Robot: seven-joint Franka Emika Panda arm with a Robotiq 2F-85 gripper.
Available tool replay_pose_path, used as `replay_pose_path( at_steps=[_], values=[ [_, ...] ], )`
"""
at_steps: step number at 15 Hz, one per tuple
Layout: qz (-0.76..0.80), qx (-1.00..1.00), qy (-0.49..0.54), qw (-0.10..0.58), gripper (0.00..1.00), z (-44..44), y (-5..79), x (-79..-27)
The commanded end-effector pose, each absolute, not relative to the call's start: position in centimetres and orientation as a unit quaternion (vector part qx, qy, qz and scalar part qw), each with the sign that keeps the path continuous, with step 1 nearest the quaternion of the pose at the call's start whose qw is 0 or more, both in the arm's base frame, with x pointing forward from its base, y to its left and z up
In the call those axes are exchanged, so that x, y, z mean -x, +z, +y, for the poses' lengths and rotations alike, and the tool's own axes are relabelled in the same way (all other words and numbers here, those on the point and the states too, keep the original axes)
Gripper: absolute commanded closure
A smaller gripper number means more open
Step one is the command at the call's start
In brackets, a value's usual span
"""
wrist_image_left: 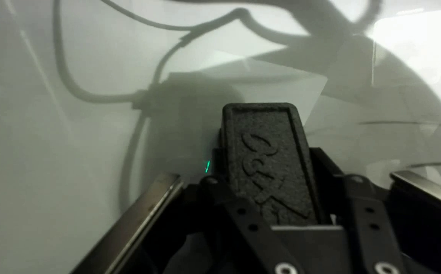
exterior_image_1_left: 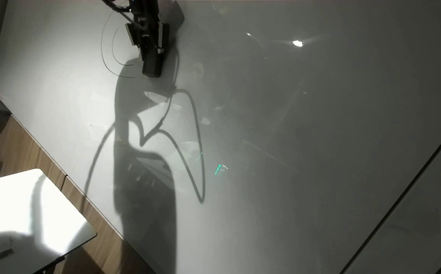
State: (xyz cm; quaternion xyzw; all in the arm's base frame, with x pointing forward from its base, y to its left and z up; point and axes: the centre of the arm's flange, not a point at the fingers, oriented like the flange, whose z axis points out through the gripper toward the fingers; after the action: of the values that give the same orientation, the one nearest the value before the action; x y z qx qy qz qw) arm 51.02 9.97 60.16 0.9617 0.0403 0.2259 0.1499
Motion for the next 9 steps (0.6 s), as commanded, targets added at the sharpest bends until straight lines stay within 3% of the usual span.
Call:
replay_pose_path(
  at_steps=[1, 9],
  values=[
    [0.050, -0.957, 0.243, 0.153, 0.70, 9.6, 53.3, -53.4],
    [0.057, -0.957, 0.250, 0.137, 0.70, 14.9, 51.5, -53.7]
  ],
)
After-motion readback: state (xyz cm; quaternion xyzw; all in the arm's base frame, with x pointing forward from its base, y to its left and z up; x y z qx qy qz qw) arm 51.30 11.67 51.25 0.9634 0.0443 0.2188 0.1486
